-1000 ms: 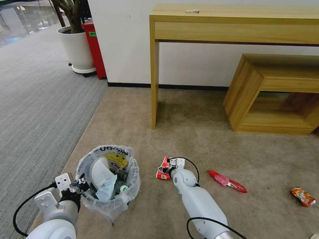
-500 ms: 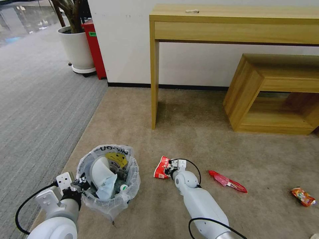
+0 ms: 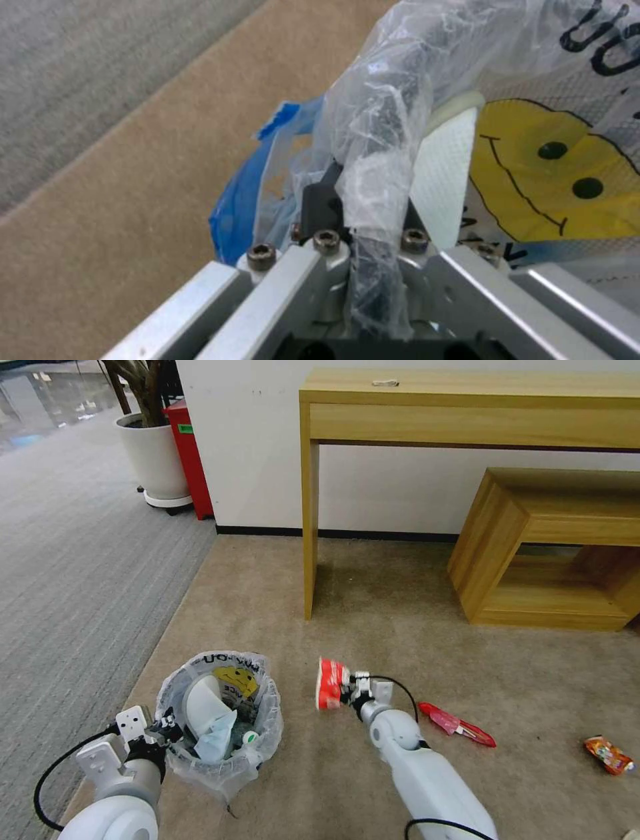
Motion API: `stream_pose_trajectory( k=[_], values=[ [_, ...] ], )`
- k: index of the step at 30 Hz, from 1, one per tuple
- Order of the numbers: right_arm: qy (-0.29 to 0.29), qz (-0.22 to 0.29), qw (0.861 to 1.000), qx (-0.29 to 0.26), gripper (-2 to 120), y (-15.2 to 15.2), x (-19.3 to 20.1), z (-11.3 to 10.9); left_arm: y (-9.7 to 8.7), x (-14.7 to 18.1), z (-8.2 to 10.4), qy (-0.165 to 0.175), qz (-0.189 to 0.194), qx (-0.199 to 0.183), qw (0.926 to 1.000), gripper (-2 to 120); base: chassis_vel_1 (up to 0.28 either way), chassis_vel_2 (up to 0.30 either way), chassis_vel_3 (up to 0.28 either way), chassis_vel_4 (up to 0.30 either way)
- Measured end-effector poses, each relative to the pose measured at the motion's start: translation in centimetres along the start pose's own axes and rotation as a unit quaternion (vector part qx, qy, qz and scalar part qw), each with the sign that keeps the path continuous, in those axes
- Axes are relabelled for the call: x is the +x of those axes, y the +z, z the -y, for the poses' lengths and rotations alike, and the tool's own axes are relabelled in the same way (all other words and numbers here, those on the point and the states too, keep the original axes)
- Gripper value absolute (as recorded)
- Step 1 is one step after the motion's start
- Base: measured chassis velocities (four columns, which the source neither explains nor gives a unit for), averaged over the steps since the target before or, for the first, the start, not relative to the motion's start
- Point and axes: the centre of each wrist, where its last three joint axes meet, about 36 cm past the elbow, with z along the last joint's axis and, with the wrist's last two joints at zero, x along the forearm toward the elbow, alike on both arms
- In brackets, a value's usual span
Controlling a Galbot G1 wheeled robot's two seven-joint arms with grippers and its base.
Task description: Pick up the trash bin and place the garbage on the floor into it.
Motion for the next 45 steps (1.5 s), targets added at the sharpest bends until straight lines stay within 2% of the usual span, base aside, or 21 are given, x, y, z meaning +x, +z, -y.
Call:
stream_pose_trajectory(
  k=[1,2,4,5,7,8,9,11,17,20,25,26,29,30,35,37,38,41,42,44,45],
  values=[
    [-0.063,0.055,0.996,-0.01,0,-1.4,0.4,-0.5,0.2,0.0,0.2,0.004,-0.003,0.003,1.0,1,0.0,0.0,0.0,0.0],
    [-0.063,0.055,0.996,-0.01,0,-1.4,0.4,-0.5,0.2,0.0,0.2,0.004,-0.003,0.003,1.0,1,0.0,0.0,0.0,0.0],
    [-0.178,0.142,0.974,-0.022,0,-3.6,0.8,-1.5,0.5,-0.1,0.6,0.011,-0.009,0.009,0.9999,1,0.0,0.0,0.0,0.0],
    [-0.178,0.142,0.974,-0.022,0,-3.6,0.8,-1.5,0.5,-0.1,0.6,0.011,-0.009,0.009,0.9999,1,0.0,0.0,0.0,0.0],
    [-0.291,0.189,0.938,-0.018,0,-4.7,1.0,-2.5,0.6,-0.1,1.0,0.019,-0.012,0.016,0.9996,1,0.0,0.0,0.0,0.0],
    [-0.323,0.191,0.927,-0.011,0,-4.6,1.1,-2.8,0.6,-0.1,1.2,0.022,-0.014,0.019,0.9995,1,0.0,0.0,0.0,0.0],
    [-0.323,0.191,0.927,-0.011,0,-4.6,1.1,-2.8,0.6,-0.1,1.2,0.022,-0.014,0.019,0.9995,1,0.0,0.0,0.0,0.0],
    [-0.367,0.175,0.913,0.01,0,-3.8,1.1,-3.0,0.6,0.1,1.3,0.03,-0.015,0.026,0.9991,1,0.0,0.0,0.0,0.0],
    [-0.403,0.109,0.906,0.076,0,-1.6,0.9,-2.1,0.1,0.7,1.7,0.059,-0.027,0.056,0.9963,1,0.0,0.0,0.0,0.0],
    [-0.404,0.087,0.904,0.106,3,-1.6,0.9,-1.6,-0.1,0.9,1.7,0.069,-0.032,0.068,0.9948,1,0.0,0.0,0.0,0.0],
    [-0.399,0.074,0.905,0.127,22,-2.3,1.1,-1.1,-0.2,1.2,1.8,0.08,-0.039,0.077,0.993,1,0.0,0.0,0.0,0.0],
    [-0.399,0.074,0.905,0.127,22,-2.3,1.1,-1.1,-0.2,1.2,1.8,0.08,-0.039,0.077,0.993,1,0.0,0.0,0.0,0.0],
    [-0.402,0.072,0.903,0.134,37,-2.9,1.4,-0.7,-0.3,1.3,1.8,0.081,-0.04,0.075,0.9931,1,0.0,0.0,0.0,0.0],
    [-0.402,0.072,0.903,0.134,37,-2.9,1.4,-0.7,-0.3,1.3,1.8,0.081,-0.04,0.075,0.9931,1,0.0,0.0,0.0,0.0],
    [-0.392,0.083,0.906,0.137,55,-3.6,1.9,-0.3,-0.3,1.3,1.7,0.075,-0.04,0.069,0.994,1,0.0,0.0,0.0,0.0],
    [-0.363,0.113,0.916,0.13,65,-4.2,2.1,-0.6,-0.3,1.2,1.5,0.068,-0.04,0.066,0.9947,1,0.0,0.0,0.0,0.0],
    [-0.363,0.113,0.916,0.13,65,-4.2,2.1,-0.6,-0.3,1.2,1.5,0.068,-0.04,0.066,0.9947,1,0.0,0.0,0.0,0.0],
    [-0.271,0.187,0.939,0.097,81,-6.1,2.8,-1.8,-0.3,0.9,1.1,0.052,-0.035,0.065,0.9959,1,0.0,0.0,0.0,0.0],
    [-0.271,0.187,0.939,0.097,81,-6.1,2.8,-1.8,-0.3,0.9,1.1,0.052,-0.035,0.065,0.9959,1,0.0,0.0,0.0,0.0],
    [-0.184,0.222,0.953,0.092,91,-7.8,3.9,-2.3,-0.2,0.6,0.9,0.035,-0.019,0.06,0.9974,1,0.0,0.0,0.0,0.0],
    [-0.134,0.237,0.956,0.111,96,-8.7,4.7,-1.9,-0.2,0.5,0.7,0.027,-0.012,0.056,0.998,1,0.0,0.0,0.0,0.0]
  ],
)
